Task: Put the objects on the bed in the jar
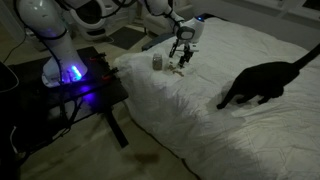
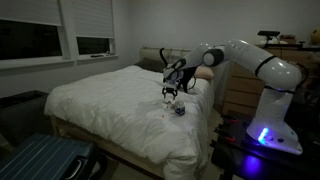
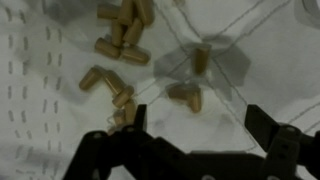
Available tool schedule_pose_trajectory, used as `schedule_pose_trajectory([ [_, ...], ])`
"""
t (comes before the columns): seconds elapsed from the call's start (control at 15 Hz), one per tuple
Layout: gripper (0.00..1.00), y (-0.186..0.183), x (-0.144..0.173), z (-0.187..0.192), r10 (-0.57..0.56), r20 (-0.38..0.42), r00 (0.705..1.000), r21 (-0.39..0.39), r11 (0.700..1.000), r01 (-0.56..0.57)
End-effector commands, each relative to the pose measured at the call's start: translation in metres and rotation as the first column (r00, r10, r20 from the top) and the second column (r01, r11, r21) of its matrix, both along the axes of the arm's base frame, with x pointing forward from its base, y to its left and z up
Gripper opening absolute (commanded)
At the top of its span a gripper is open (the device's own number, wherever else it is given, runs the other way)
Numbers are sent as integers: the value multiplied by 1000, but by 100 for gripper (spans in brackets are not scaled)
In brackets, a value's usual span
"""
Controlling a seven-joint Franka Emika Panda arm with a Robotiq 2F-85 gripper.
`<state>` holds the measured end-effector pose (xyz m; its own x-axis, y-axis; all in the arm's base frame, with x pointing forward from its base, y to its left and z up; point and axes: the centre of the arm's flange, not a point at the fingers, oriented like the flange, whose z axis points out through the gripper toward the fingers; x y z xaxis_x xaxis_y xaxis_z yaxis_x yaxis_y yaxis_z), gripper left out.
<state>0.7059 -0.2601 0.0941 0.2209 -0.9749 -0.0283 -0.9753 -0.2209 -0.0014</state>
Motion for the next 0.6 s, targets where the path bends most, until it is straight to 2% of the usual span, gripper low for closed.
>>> schedule_pose_trajectory([
  [0.0,100,-4,16,-5,-45,-39,998,26,999,46],
  [0.27,100,-2,13,-10,-66,-89,994,49,996,71],
  [0.53,100,-3,12,-15,-76,-94,993,48,996,81],
])
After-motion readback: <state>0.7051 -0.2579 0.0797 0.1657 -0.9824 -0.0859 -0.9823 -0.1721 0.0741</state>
